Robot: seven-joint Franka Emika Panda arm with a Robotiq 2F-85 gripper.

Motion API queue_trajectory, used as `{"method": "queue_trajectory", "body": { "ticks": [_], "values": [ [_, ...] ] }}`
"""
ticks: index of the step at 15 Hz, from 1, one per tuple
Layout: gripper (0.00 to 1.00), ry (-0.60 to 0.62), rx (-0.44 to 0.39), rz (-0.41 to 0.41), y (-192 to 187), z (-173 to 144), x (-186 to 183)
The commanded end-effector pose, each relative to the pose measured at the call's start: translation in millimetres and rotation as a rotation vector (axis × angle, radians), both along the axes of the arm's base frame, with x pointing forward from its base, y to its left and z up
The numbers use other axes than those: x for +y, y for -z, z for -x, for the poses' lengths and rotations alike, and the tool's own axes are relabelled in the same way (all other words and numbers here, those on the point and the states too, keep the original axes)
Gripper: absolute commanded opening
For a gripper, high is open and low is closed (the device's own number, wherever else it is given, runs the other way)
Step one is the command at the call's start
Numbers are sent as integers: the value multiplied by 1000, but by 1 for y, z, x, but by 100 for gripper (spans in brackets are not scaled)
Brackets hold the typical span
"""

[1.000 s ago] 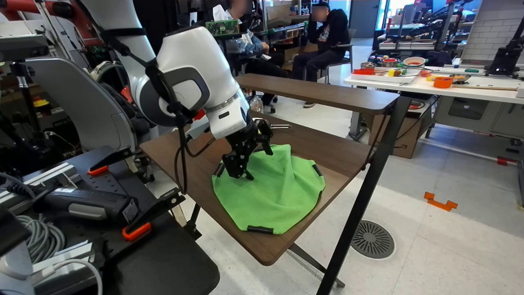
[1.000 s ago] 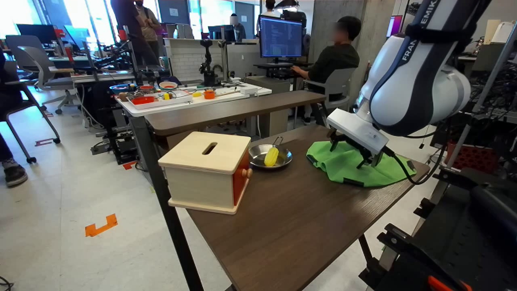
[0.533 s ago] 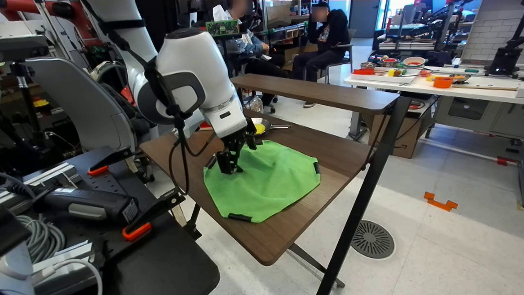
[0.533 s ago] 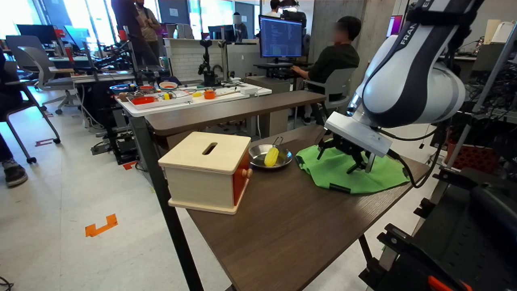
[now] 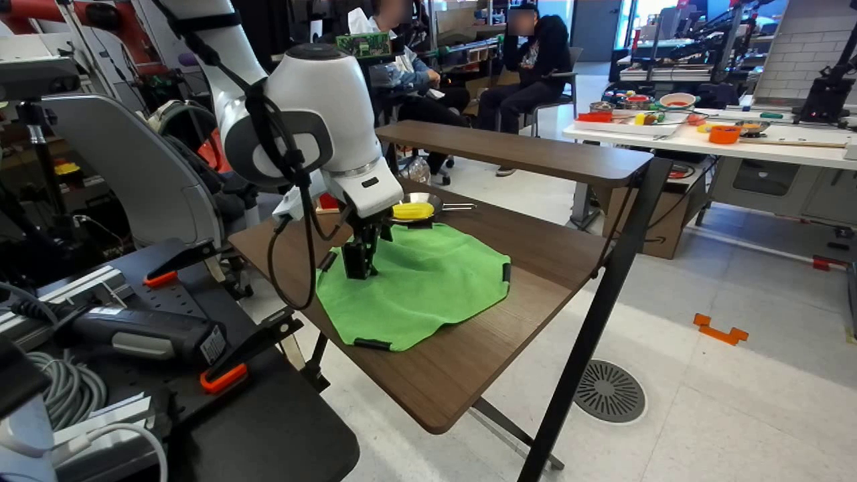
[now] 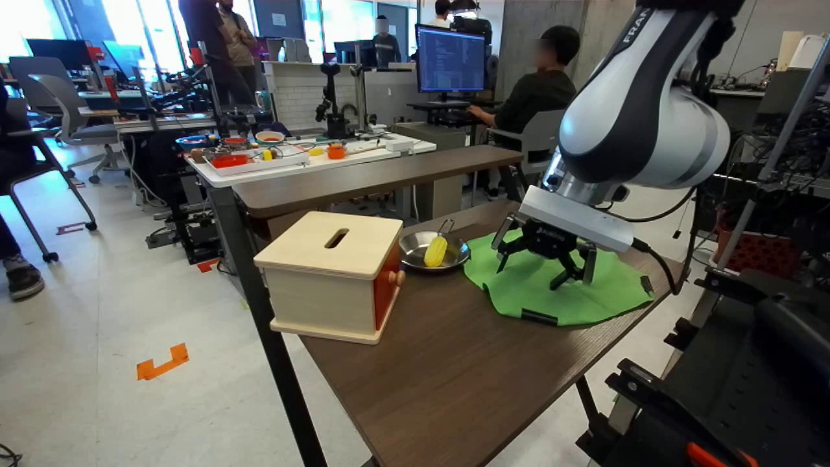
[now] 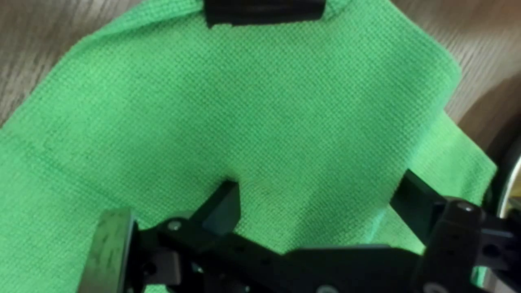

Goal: Move the green cloth on the table

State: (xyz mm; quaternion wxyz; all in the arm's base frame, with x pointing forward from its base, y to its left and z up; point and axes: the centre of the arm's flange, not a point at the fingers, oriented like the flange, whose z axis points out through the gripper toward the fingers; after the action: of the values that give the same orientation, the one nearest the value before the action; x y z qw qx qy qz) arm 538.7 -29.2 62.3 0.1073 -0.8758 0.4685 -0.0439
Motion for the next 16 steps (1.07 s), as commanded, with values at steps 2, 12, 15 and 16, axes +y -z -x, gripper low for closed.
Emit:
{"method": "queue_trajectory", "body": {
  "ticks": [2,12,15,16],
  "values": [
    [100,-135,71,-17,-15,-9,20],
    [100,-390,149,37,-47,-24,98],
    [100,-444,178,70,-56,-6,101],
    [100,-438,198,99,-57,1,98]
  ]
}}
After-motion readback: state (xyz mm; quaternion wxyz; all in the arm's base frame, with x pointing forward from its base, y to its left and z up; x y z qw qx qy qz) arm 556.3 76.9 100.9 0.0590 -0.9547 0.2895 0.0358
